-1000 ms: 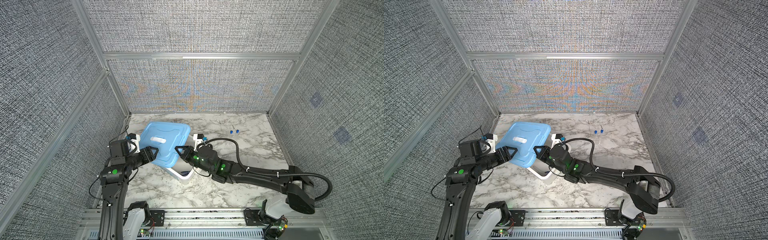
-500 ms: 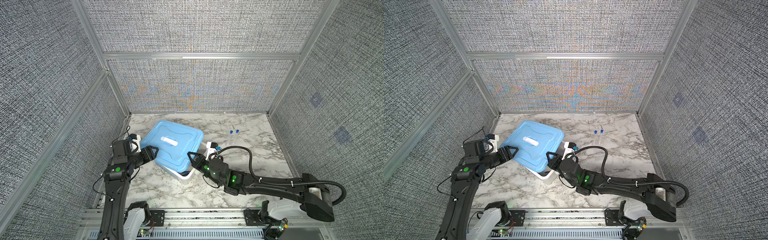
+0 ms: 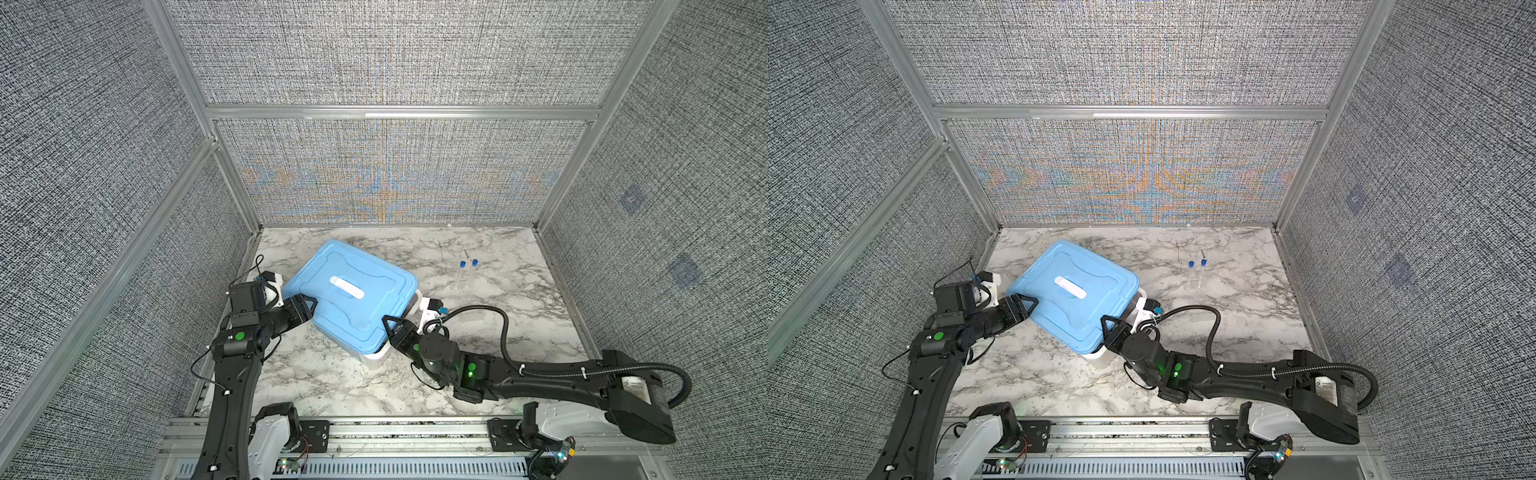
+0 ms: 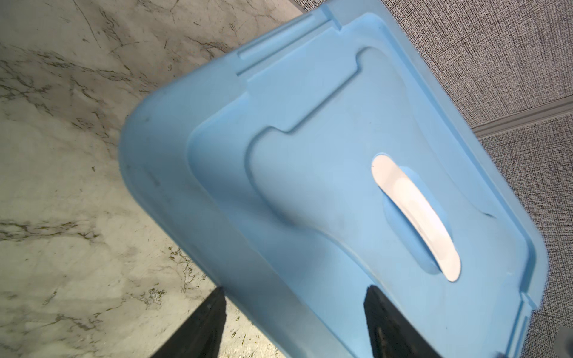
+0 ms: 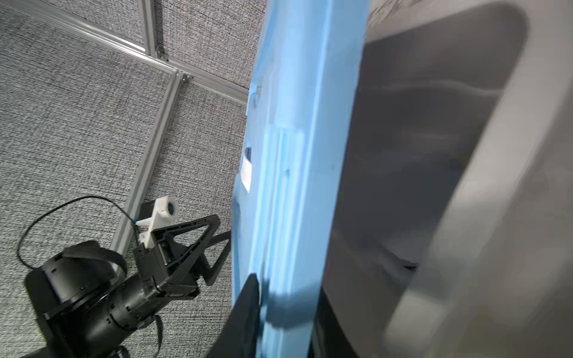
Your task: Organize the chemistry lab equipment
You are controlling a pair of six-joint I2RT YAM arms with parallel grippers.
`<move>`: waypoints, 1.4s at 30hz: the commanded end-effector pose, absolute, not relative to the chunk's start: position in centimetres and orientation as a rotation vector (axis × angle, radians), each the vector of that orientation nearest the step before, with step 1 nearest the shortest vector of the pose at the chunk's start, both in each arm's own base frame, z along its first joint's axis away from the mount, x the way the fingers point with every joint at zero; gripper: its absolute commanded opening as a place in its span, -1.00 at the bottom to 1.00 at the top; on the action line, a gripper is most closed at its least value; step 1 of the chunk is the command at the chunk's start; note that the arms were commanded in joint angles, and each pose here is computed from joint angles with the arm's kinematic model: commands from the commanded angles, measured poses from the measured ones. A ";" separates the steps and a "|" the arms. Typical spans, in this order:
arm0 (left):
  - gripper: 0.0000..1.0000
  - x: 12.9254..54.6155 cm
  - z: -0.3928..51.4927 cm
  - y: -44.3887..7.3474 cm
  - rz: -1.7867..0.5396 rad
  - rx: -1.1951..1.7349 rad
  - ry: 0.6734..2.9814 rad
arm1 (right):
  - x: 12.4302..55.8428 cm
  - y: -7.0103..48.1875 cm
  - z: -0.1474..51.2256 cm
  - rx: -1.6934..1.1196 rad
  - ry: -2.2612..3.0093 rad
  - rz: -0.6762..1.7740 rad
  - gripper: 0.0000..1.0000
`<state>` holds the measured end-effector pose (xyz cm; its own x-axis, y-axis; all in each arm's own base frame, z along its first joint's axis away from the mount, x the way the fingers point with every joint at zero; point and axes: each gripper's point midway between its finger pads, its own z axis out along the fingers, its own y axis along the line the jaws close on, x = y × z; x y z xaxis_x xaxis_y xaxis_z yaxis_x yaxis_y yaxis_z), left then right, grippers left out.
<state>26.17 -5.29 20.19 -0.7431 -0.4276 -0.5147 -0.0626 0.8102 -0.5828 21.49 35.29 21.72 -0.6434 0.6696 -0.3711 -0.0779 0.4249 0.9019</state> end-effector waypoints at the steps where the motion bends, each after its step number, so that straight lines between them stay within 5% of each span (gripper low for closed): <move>1: 0.44 26.5 20.5 -5.2 -0.717 -0.353 2.312 | 21.7 33.8 20.8 0.535 1.948 1.191 -0.53; 17: 0.64 27.9 24.3 -2.1 -0.461 -0.351 2.334 | 20.6 29.3 19.2 0.534 2.062 0.996 -0.35; 23: 0.78 31.2 25.4 1.7 -0.197 -0.366 2.274 | 19.9 27.7 19.8 0.447 2.150 0.856 -0.03; 36: 0.64 37.2 24.2 -4.9 -0.683 -0.131 2.284 | 22.3 28.4 20.9 0.443 2.222 0.835 0.22; 42: 0.64 37.0 20.7 -4.8 -0.639 -0.101 2.419 | 23.7 28.4 20.6 0.417 2.243 0.779 0.40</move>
<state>37.09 -4.36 21.29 -0.7837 -0.2750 -0.5569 0.0344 0.8761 -0.4809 23.41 28.34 20.84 -0.6788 0.5352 -0.5027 0.0791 0.7339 0.6746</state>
